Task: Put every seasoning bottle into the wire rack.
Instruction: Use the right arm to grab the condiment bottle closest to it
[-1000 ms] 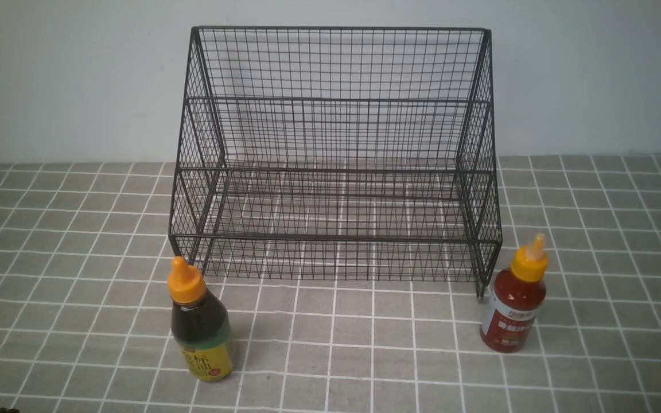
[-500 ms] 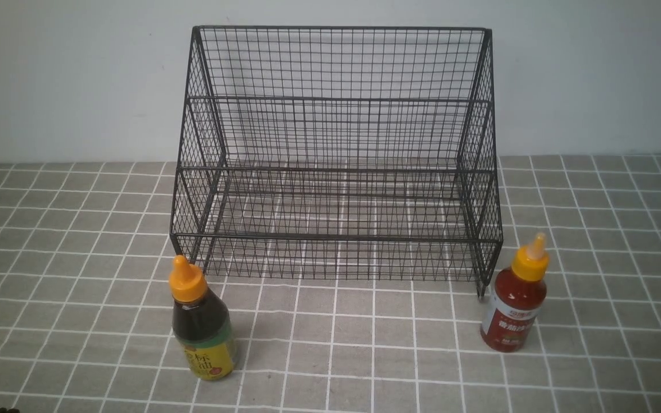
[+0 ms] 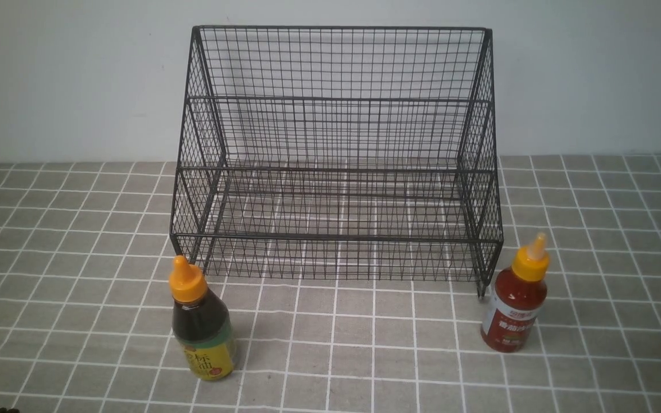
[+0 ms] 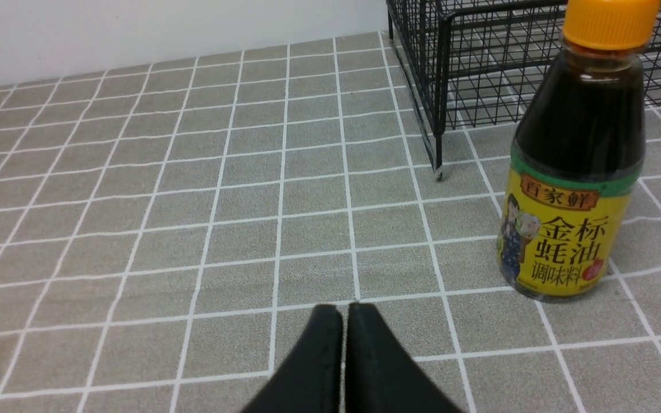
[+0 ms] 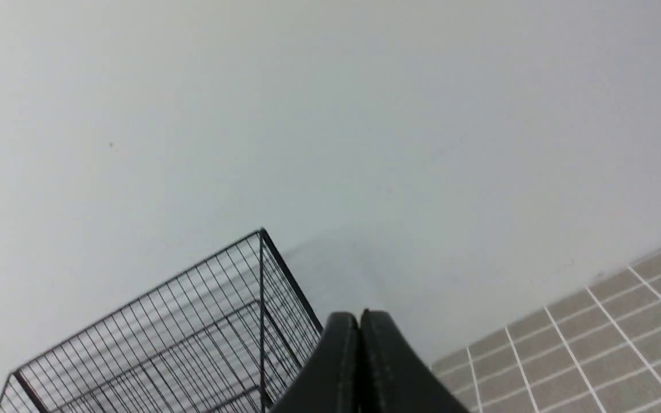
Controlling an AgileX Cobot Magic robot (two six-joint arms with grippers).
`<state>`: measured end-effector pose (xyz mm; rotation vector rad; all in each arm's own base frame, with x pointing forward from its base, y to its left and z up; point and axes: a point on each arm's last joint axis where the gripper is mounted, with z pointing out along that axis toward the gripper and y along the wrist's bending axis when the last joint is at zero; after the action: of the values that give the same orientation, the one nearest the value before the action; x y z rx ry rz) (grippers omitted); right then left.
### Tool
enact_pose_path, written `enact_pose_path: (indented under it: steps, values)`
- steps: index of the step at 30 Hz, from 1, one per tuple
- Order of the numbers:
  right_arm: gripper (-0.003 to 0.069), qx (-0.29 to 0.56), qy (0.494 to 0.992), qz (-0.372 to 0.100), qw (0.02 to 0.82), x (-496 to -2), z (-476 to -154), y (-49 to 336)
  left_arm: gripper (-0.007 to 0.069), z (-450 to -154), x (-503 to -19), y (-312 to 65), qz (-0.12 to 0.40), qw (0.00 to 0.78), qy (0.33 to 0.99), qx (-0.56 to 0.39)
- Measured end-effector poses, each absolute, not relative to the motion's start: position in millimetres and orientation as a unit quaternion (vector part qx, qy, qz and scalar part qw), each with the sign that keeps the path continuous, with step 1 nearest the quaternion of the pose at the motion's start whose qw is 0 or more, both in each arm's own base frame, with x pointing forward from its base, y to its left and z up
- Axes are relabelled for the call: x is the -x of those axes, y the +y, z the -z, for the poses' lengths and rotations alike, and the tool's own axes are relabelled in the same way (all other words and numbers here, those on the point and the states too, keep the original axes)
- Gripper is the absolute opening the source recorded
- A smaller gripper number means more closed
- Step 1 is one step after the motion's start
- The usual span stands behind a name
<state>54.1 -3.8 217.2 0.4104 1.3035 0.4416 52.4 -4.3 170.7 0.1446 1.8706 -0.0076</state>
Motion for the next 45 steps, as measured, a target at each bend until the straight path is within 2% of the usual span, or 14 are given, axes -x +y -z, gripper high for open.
enact_pose_path:
  steps: [3, 5, 8, 10, 14, 15, 16, 20, 23, 31, 36, 43, 45]
  values:
    - [-0.0012, -0.204, 0.574, -0.223, 0.761, -53, -223, -5, -0.0007, -171, -52, -4, 0.003, 0.591, 0.804, -0.062]
    - [-0.0012, -0.199, 0.583, -0.230, 0.753, -51, -234, -3, -0.0007, -171, -52, -4, 0.003, 0.591, 0.804, -0.062]
    - [-0.0012, -0.159, 0.616, -0.207, 0.743, -48, -270, 1, -0.0007, -171, -52, -4, 0.003, 0.591, 0.804, -0.062]
    - [-0.0012, -0.118, 0.684, -0.159, 0.702, -53, -309, 4, -0.0007, -171, -52, -4, 0.003, 0.591, 0.804, -0.062]
    - [-0.0012, -0.079, 0.822, -0.109, 0.553, -87, -347, 8, -0.0007, -171, -52, -4, 0.003, 0.591, 0.804, -0.062]
    - [-0.0012, -0.070, 0.841, -0.101, 0.527, -96, -350, 9, -0.0007, -171, -52, -4, 0.003, 0.591, 0.804, -0.062]
    - [-0.0012, -0.046, 0.880, -0.086, 0.464, -113, -359, 10, -0.0007, -171, -52, -4, 0.003, 0.591, 0.804, -0.062]
    - [-0.0012, 0.012, 0.918, -0.070, 0.390, -149, -370, 13, -0.0007, -171, -52, -4, 0.003, 0.591, 0.804, -0.062]
    - [-0.0011, 0.065, 0.928, -0.082, 0.359, -191, -380, 21, -0.0007, -171, -52, -4, 0.003, 0.591, 0.804, -0.062]
    - [0.0001, 0.125, 0.949, -0.097, 0.273, -252, -350, 66, -0.0007, -171, -52, -4, 0.003, 0.591, 0.804, -0.062]
    - [0.0105, 0.161, 0.955, -0.066, 0.241, -271, -320, 98, -0.0007, -171, -52, -4, 0.003, 0.591, 0.804, -0.062]
    - [0.0393, 0.183, 0.951, -0.040, 0.244, -294, -294, 111, -0.0007, -171, -52, -4, 0.003, 0.591, 0.804, -0.062]
    - [0.0452, 0.186, 0.954, -0.035, 0.234, -298, -287, 112, -0.0007, -171, -52, -4, 0.003, 0.591, 0.804, -0.062]
